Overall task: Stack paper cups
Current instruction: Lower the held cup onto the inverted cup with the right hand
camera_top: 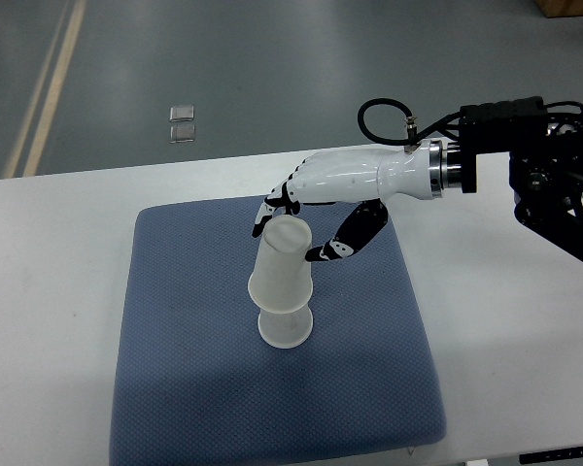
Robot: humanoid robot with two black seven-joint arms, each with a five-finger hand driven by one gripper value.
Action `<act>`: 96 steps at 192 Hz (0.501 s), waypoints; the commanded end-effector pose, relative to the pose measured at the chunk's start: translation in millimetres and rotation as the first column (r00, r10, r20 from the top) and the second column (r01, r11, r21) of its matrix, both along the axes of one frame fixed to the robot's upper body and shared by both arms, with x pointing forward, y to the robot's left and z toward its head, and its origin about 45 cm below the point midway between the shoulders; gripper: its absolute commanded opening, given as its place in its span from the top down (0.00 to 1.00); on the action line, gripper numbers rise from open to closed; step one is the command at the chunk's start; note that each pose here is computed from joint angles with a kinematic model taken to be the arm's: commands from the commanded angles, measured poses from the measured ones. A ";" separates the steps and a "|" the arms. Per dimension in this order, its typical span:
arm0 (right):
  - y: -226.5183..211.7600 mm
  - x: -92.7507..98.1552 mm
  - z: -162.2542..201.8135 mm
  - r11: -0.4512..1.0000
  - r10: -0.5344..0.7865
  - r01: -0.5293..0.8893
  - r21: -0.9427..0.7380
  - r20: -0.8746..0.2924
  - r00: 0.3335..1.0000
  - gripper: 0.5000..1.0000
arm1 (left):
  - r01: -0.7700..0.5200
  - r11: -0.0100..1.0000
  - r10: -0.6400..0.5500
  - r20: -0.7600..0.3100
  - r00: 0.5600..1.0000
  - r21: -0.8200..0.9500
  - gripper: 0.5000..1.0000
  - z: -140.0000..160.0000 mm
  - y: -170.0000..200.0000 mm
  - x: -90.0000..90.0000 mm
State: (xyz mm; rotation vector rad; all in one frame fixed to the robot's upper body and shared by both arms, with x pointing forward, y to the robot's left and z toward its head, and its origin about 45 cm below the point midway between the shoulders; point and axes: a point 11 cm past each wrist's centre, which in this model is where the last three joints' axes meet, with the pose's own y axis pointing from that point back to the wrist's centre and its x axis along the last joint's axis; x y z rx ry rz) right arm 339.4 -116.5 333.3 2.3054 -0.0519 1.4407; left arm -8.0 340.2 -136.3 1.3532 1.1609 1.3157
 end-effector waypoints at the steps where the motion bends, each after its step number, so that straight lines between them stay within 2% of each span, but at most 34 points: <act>1: 1.1 -2.6 -1.4 1.000 0.008 -0.008 -0.002 -0.006 1.000 0.82 | 0.000 1.000 0.000 0.000 1.000 0.001 0.00 0.0 0.0 0.0; 96: 0.5 -1.3 -4.1 1.000 -0.005 0.005 -0.003 0.008 1.000 0.83 | 0.002 1.000 -0.002 0.000 1.000 -0.001 0.00 0.0 -0.1 0.0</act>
